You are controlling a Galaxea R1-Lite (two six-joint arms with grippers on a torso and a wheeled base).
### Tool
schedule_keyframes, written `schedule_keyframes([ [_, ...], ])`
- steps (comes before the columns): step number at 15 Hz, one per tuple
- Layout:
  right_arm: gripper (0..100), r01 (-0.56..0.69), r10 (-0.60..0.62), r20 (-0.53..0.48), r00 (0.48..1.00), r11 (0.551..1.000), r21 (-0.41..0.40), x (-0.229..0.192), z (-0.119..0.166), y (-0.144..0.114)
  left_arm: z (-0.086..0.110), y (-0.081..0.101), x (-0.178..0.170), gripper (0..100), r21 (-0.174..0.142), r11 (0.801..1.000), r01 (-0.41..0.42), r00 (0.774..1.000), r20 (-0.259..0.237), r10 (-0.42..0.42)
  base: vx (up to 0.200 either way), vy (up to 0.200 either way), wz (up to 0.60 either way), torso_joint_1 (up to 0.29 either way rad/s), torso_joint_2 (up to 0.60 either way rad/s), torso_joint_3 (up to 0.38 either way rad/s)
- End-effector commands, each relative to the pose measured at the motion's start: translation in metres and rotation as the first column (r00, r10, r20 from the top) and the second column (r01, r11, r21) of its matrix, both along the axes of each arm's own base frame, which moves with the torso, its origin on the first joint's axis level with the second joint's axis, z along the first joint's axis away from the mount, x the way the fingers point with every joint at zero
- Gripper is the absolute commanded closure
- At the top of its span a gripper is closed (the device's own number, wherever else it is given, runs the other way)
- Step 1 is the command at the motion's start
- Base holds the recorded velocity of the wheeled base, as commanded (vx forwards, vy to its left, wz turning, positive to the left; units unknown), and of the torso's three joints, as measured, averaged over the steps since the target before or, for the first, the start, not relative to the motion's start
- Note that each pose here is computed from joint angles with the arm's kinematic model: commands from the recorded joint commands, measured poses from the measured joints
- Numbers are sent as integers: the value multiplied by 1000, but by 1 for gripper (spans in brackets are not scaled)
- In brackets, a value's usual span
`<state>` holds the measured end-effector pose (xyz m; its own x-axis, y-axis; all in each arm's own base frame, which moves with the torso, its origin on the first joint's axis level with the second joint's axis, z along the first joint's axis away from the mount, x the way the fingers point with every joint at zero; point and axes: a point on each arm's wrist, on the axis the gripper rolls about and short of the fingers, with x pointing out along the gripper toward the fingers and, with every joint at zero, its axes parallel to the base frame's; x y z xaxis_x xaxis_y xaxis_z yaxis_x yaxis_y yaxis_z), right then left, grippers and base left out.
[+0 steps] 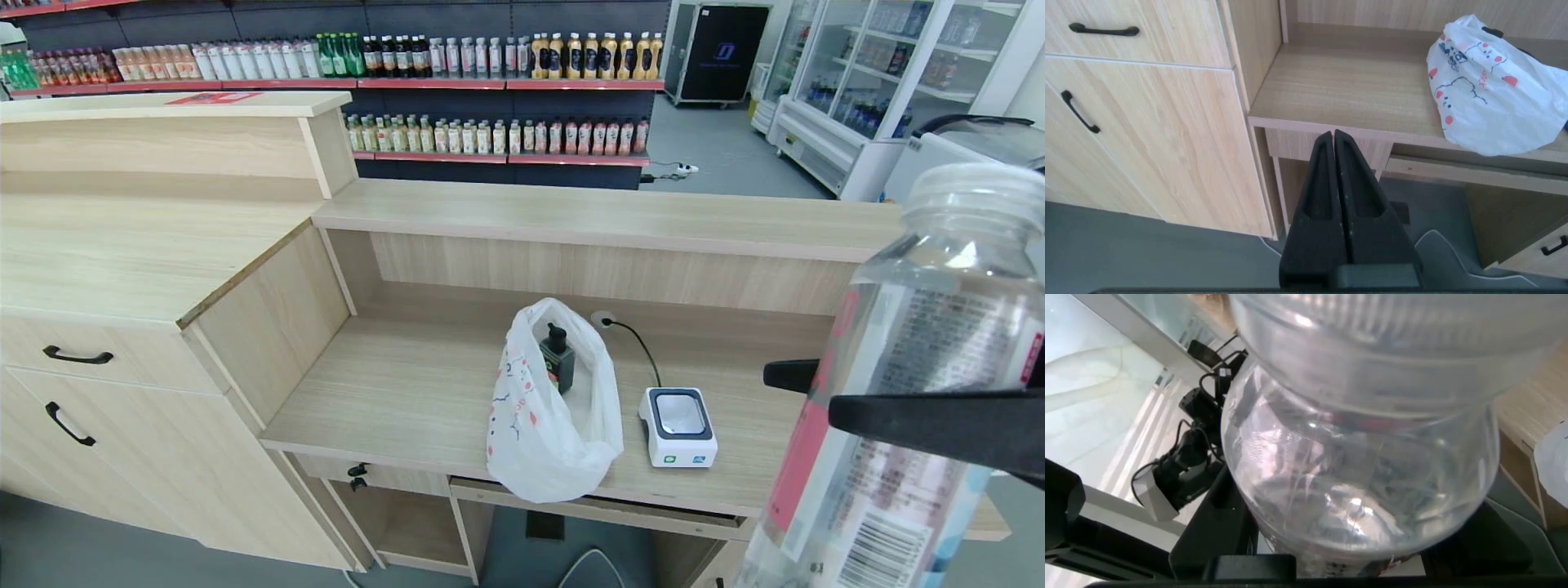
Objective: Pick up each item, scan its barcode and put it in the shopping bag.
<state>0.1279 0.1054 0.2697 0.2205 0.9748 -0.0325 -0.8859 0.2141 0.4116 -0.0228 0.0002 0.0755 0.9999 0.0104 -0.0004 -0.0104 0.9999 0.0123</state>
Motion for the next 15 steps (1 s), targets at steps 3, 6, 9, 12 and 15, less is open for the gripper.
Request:
schedule_keyframes([
  [3, 100, 6, -6, -4, 1000, 1000, -4, 2, -1, 0, 0, 0, 0, 100, 0, 1000, 0, 1000, 0, 0, 0, 0, 0, 0, 0, 0],
  [6, 100, 32, -32, -5, 999, 999, -6, 6, -1, -2, 0, 0, 0, 100, 0, 1000, 0, 1000, 0, 0, 0, 0, 0, 0, 0, 0],
  [9, 100, 197, -194, 46, 980, 979, -54, 37, -9, -17, 0, 0, 0, 100, 0, 1000, 0, 1000, 0, 0, 0, 0, 0, 0, 0, 0],
  [12, 100, 458, -434, 173, 884, 878, -138, 78, -18, -45, 0, 0, 0, 100, 0, 1000, 0, 1000, 0, 0, 0, 0, 0, 0, 0, 0],
  [15, 100, 630, -549, 325, 770, 736, -249, 109, -41, -93, 0, 0, 0, 100, 0, 1000, 0, 1000, 0, 0, 0, 0, 0, 0, 0, 0],
])
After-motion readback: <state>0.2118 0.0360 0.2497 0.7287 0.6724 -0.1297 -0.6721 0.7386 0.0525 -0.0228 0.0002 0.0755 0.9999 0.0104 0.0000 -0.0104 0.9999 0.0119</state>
